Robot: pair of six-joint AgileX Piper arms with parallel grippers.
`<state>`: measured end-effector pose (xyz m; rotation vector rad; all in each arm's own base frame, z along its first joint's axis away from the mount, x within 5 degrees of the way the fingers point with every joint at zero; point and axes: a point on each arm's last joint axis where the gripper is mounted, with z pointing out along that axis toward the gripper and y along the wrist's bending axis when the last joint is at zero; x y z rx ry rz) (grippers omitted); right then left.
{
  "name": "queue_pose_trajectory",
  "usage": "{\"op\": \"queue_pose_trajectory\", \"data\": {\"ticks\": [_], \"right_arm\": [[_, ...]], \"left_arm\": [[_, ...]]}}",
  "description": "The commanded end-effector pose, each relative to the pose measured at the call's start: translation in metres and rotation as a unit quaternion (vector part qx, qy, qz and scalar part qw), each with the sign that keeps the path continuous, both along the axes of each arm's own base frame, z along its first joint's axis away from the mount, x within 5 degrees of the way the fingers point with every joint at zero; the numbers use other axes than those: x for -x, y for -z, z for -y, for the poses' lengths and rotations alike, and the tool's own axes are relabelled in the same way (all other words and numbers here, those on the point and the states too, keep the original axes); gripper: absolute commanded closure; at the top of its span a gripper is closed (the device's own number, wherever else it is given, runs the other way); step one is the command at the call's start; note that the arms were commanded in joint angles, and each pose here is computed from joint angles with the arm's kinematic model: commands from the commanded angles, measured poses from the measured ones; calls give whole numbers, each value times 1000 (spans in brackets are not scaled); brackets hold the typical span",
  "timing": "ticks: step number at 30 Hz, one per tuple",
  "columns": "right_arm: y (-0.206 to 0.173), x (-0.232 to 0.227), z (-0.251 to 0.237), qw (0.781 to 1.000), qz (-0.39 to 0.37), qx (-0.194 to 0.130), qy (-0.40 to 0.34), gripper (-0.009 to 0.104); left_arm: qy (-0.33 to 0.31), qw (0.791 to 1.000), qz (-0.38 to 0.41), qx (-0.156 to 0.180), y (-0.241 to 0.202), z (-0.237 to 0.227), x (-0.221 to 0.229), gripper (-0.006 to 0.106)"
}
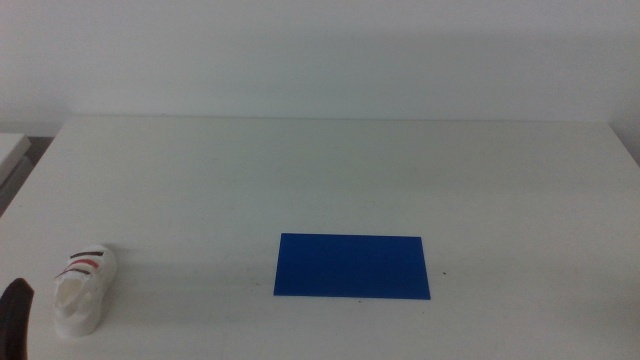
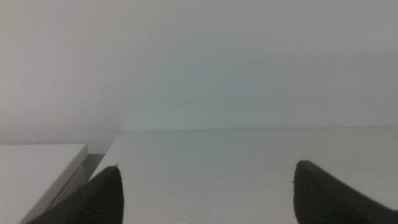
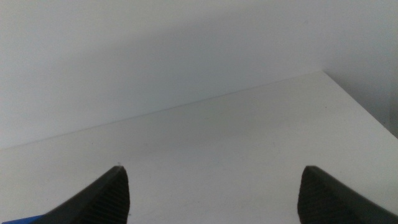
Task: Use one arm to grab the shoe from the table and place it on the mat.
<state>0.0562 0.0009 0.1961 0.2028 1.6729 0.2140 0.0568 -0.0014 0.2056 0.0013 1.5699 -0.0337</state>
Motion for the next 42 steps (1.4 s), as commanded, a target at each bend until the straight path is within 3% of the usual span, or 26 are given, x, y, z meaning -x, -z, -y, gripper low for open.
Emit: {"op": "queue_pose_trajectory", "data": {"ticks": [1, 5, 6, 10, 15, 21, 24, 29, 33, 42], "right_arm": [[0, 0, 0, 1000, 6, 5, -1, 16], [0, 0, 0, 1000, 6, 5, -1, 16], [0, 0, 0, 1000, 6, 5, -1, 16], [0, 0, 0, 1000, 6, 5, -1, 16], [0, 0, 0, 1000, 6, 5, -1, 16], [0, 0, 0, 1000, 6, 5, -1, 16], [0, 0, 0, 1000, 6, 5, -1, 16], [0, 0, 0, 1000, 6, 5, -1, 16], [0, 0, 0, 1000, 6, 5, -1, 16], [0, 0, 0, 1000, 6, 5, -1, 16]], "left_arm": [[-2, 1000, 8, -4, -1, 0, 0, 7], [-2, 1000, 4, -4, 0, 0, 0, 7], [-3, 999, -30, 15, -6, 0, -3, 7], [-28, 985, -168, 17, -48, -3, -23, 7], [-45, 928, -370, 31, -94, -11, -56, 7], [-40, 862, -504, 41, -123, -18, -110, 7], [-50, 819, -568, 69, -116, -21, -136, 7], [-35, 783, -618, 54, -84, -26, -175, 7], [-6, 782, -623, 26, -56, -29, -203, 7], [-7, 760, -648, 42, 8, -32, -242, 7]]}}
